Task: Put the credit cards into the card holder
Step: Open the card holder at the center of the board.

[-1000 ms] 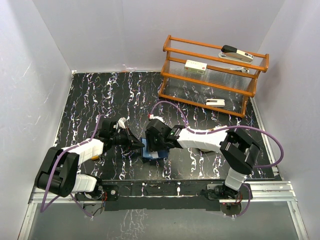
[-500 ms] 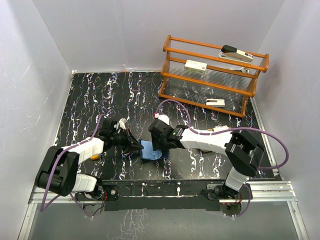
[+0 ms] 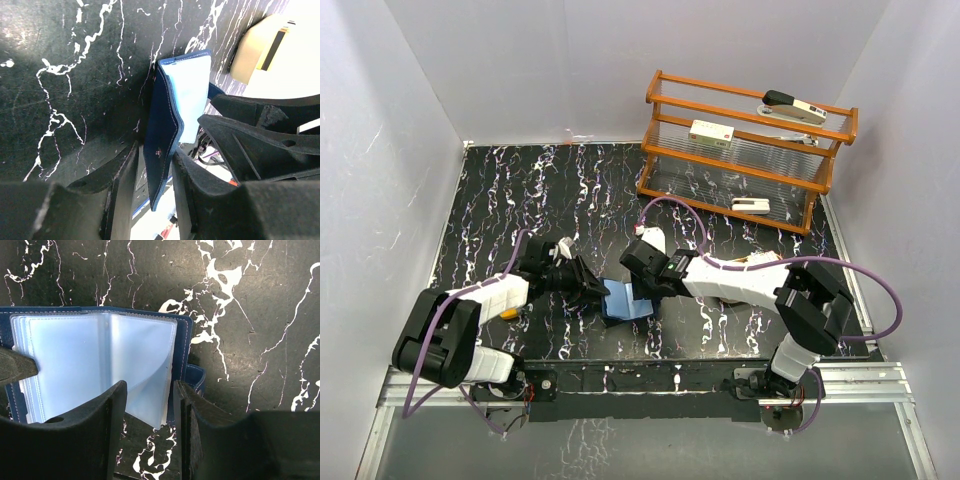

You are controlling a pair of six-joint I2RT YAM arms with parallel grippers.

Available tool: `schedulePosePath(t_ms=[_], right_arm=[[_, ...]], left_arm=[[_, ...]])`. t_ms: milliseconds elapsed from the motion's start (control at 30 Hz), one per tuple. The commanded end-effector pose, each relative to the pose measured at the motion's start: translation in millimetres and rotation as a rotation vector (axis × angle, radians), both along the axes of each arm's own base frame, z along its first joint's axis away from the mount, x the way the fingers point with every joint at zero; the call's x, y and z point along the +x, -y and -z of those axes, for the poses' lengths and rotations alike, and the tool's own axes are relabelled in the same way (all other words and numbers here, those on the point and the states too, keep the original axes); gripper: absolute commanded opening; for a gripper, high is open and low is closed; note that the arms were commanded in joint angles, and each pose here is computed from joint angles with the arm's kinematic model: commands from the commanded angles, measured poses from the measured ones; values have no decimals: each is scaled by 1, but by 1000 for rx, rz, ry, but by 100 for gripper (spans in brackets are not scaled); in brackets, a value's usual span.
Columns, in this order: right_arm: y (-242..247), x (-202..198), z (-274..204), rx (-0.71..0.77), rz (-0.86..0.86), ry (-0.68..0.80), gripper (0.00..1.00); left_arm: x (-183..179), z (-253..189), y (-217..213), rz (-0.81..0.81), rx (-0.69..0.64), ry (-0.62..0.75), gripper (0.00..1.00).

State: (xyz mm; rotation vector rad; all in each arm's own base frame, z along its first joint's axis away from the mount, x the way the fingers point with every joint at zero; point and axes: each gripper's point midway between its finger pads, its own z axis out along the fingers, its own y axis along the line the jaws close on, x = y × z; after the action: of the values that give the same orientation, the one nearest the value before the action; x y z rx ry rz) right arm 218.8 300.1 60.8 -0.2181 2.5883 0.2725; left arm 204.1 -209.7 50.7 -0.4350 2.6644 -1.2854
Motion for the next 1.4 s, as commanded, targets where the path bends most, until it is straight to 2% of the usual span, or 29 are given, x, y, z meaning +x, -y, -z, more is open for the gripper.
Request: schedulePosePath(t_ms=[0, 167, 333, 433, 533, 633, 700, 767, 833, 1133, 1367], right_arm=[[0, 8, -2, 6, 21, 43, 40], [5, 0, 12, -13, 15, 5, 40], [12, -2, 13, -24, 22, 8, 39], [13, -1, 12, -32, 23, 11, 39], [12, -3, 16, -35, 11, 1, 40], [15, -9, 26, -44, 4, -26, 39], [17, -9, 27, -49, 8, -24, 39], [17, -9, 25, -45, 9, -19, 39], [17, -8, 23, -42, 9, -14, 39], [13, -12, 24, -15, -5, -29, 40], [15, -10, 23, -31, -11, -18, 40]], left_arm=[[2, 0, 1, -11, 2, -9, 32], [4, 4, -4, -6, 55, -3, 35], [5, 4, -7, -11, 73, 1, 33], [5, 4, -8, -10, 85, 4, 26], [6, 1, -7, -7, 83, 10, 13], [8, -3, -7, -4, 85, 21, 11], [8, -3, -9, -6, 101, 25, 18], [8, -3, -11, -8, 107, 25, 31], [7, -3, -10, -5, 100, 25, 37], [11, -1, -6, 14, 75, 73, 47], [16, -2, 0, 27, 39, 113, 50]])
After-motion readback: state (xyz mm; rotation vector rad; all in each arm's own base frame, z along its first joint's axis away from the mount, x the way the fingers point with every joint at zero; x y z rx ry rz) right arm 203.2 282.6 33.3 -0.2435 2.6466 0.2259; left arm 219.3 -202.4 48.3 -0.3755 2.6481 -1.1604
